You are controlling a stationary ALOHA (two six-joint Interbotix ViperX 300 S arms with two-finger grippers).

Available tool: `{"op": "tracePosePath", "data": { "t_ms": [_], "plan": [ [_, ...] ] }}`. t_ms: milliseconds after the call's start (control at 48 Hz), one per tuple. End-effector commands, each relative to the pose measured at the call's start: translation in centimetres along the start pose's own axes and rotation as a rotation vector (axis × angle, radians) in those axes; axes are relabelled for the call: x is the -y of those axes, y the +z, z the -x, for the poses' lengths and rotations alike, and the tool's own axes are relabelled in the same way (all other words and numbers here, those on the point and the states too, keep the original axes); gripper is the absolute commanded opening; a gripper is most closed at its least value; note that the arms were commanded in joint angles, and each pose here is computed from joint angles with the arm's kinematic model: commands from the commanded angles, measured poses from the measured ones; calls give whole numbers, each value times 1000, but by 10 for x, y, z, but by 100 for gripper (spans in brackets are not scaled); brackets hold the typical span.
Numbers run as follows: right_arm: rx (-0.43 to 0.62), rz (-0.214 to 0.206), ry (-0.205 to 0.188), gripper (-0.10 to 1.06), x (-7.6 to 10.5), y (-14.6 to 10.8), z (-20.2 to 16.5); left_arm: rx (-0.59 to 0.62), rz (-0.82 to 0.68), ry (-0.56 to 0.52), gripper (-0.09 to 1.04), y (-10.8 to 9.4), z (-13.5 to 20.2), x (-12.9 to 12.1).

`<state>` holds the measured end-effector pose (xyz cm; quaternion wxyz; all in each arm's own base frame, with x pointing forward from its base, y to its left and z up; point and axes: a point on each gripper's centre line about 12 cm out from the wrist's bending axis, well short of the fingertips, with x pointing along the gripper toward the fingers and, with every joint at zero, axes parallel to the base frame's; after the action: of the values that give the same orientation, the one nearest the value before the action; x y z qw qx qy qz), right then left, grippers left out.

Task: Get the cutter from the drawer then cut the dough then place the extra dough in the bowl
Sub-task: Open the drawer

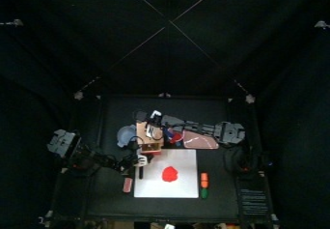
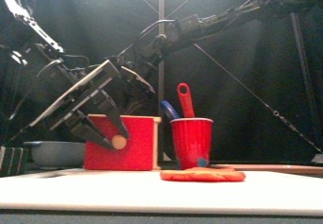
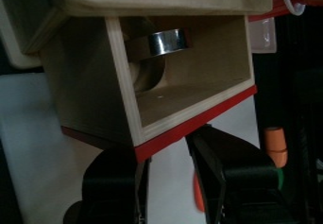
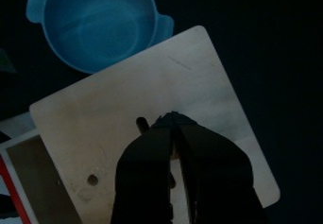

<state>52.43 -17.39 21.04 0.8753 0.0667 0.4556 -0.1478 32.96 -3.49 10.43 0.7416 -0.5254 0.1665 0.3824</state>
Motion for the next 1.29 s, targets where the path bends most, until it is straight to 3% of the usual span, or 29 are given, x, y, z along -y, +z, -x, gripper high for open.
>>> {"op": "tracePosePath", "data": {
  "t_ms": [21, 771, 1146, 1292],
  "plan": [
    [17, -12, 1, 2, 4, 6, 6, -18, -1, -27, 64, -4, 5, 8],
    [15, -20, 1, 2, 5, 6, 5, -51, -2, -63, 65, -25, 14, 21],
    [17, -19, 2, 2, 4, 6, 5, -37, -9, -73, 87, -21, 15, 22],
    [18, -20, 2, 2, 4, 7, 7, -25, -16, -88, 87, -16, 19, 24]
  ]
}}
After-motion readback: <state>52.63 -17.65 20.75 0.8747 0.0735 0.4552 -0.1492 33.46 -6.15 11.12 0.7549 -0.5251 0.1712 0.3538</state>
